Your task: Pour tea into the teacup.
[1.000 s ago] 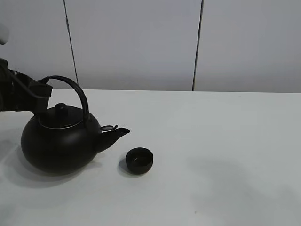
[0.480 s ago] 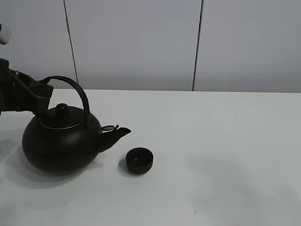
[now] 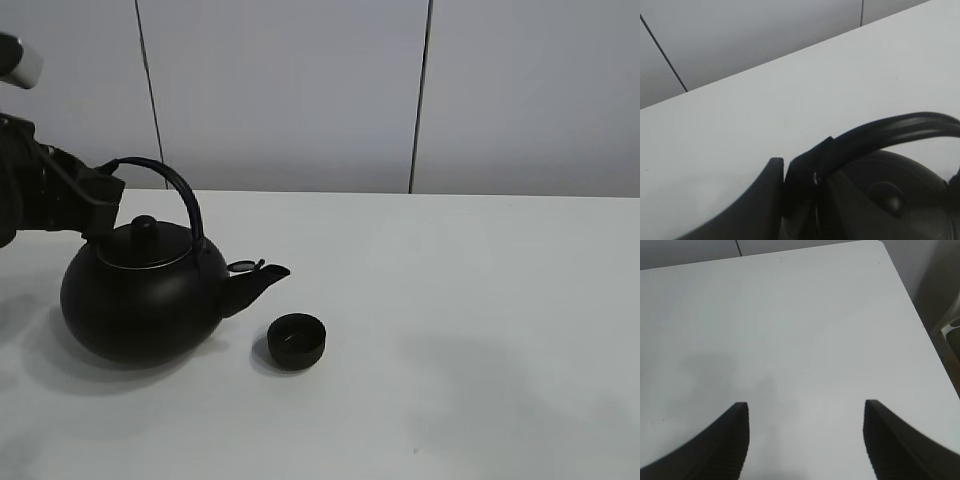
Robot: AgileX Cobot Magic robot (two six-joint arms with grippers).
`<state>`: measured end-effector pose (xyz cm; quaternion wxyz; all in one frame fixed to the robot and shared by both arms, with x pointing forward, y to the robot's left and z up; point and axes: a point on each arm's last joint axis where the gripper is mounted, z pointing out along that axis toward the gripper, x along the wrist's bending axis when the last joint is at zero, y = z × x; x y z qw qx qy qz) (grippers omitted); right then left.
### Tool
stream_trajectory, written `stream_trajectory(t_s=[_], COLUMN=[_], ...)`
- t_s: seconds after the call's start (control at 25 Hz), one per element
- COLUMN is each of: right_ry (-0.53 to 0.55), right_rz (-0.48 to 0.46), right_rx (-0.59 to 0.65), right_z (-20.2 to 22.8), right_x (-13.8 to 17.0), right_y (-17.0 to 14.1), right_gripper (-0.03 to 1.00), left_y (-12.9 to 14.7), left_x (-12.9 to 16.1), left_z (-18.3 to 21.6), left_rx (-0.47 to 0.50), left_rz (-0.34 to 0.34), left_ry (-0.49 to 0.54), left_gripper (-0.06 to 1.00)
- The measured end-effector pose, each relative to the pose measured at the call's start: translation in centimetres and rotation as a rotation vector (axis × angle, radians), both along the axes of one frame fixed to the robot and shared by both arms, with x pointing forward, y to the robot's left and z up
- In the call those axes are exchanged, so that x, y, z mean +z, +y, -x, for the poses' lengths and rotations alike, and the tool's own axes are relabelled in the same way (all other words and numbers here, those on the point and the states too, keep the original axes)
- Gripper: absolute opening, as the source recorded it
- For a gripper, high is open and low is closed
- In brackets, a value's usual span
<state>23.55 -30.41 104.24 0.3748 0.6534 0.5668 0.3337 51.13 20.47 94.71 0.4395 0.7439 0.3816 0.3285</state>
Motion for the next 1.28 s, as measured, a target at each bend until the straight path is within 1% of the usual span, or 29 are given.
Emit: stream_trajectory(t_s=[0.08, 0.28, 0.4, 0.56, 0.72, 1.0, 1.28], right_ry=[0.0, 0.0, 0.0, 0.0, 0.0, 0.0, 0.0], right_rz=[0.0, 0.0, 0.0, 0.0, 0.0, 0.0, 0.0], right_rx=[0.0, 0.0, 0.0, 0.0, 0.0, 0.0, 0.0], right_z=[0.0, 0.0, 0.0, 0.0, 0.0, 0.0, 0.0], right_x=[0.0, 0.0, 0.0, 0.0, 0.0, 0.0, 0.0], right_y=[0.0, 0.0, 0.0, 0.0, 0.0, 0.0, 0.0], right_gripper=[0.45, 0.45, 0.45, 0.45, 0.45, 0.45, 0.45], left_y=[0.03, 0.04, 0.04, -0.05, -0.04, -0.03, -0.07], left_x=[-0.08, -0.09, 0.0, 0.34, 0.33, 0.3, 0.3], left_z=[0.01, -0.04, -0.29, -0.59, -0.62, -0.61, -0.59], left_rx=[-0.005, -0.01, -0.011, -0.017, -0.019, -0.038, -0.042], left_rz=[-0.019, -0.037, -0.063, -0.073, -0.082, -0.121, -0.127], left_ry=[0.003, 0.003, 0.013, -0.007, -0.005, -0.02, -0.023], left_gripper=[0.16, 0.16, 0.16, 0.16, 0.16, 0.15, 0.15])
